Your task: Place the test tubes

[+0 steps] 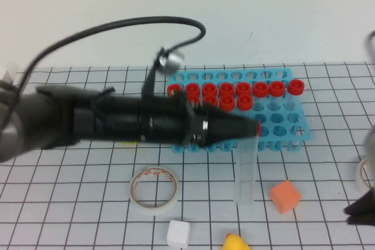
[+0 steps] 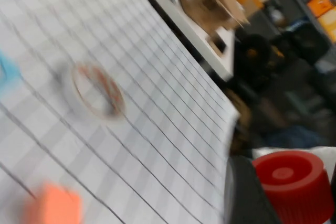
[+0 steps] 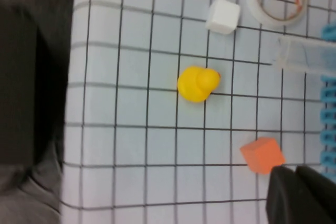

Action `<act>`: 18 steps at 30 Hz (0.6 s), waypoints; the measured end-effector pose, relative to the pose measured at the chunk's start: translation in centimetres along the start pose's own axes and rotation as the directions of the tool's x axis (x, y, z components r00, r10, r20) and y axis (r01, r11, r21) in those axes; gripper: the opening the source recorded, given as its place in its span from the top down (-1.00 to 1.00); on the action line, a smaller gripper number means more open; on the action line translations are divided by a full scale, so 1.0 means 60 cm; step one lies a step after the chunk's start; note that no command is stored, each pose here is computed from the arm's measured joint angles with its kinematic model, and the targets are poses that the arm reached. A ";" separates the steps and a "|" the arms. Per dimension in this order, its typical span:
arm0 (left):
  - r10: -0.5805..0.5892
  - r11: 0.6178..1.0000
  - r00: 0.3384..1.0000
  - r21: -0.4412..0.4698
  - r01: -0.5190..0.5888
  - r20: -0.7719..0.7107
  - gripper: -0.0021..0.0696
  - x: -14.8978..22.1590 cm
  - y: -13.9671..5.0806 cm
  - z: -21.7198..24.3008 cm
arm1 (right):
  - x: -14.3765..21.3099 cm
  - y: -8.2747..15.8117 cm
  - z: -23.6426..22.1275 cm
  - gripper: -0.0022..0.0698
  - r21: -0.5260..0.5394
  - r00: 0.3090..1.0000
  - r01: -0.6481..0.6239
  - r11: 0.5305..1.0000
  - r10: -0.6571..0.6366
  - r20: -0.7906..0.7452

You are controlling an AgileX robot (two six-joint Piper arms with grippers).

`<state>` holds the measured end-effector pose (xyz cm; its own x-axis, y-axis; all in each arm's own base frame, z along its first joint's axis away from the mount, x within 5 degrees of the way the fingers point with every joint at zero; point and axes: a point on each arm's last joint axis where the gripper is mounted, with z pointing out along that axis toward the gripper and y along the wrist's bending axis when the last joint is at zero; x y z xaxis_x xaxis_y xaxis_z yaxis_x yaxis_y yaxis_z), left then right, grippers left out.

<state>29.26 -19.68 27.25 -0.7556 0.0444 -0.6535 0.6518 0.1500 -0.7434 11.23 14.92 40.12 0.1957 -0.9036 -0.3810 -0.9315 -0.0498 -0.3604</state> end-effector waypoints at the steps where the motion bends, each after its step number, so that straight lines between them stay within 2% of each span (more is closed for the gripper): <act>1: 0.040 0.999 0.999 -0.013 -0.040 0.014 0.14 -0.008 -0.007 -0.002 | 0.002 0.002 -0.007 0.92 0.010 0.998 -0.058 0.998 0.057 0.011; 5: 0.260 0.963 0.962 -0.098 -0.252 0.080 0.14 -0.043 -0.052 -0.020 | 0.018 0.014 -0.036 0.92 0.052 0.964 -0.264 0.963 0.261 0.053; 9: 0.483 0.871 0.867 -0.165 -0.462 0.119 0.15 -0.069 -0.103 -0.041 | 0.048 0.035 -0.045 0.93 0.109 0.911 -0.409 0.906 0.397 0.117; 14: 0.653 0.753 0.747 -0.219 -0.621 0.125 0.15 -0.079 -0.144 -0.058 | 0.095 0.080 -0.017 0.93 0.146 0.847 -0.504 0.851 0.454 0.277; 15: 0.696 0.713 0.708 -0.237 -0.660 0.122 0.15 -0.081 -0.155 -0.064 | 0.116 0.101 0.006 0.93 0.155 0.832 -0.515 0.843 0.448 0.327; 18: 0.747 0.659 0.654 -0.255 -0.708 0.114 0.15 -0.082 -0.165 -0.068 | 0.141 0.127 0.034 0.93 0.171 0.804 -0.525 0.834 0.420 0.421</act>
<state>26.27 -17.34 38.43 0.0000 0.0290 -0.9996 0.9477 0.3192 0.0093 6.44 7.76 32.39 -0.1045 -0.5687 -0.8159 -0.8271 0.5052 -0.2462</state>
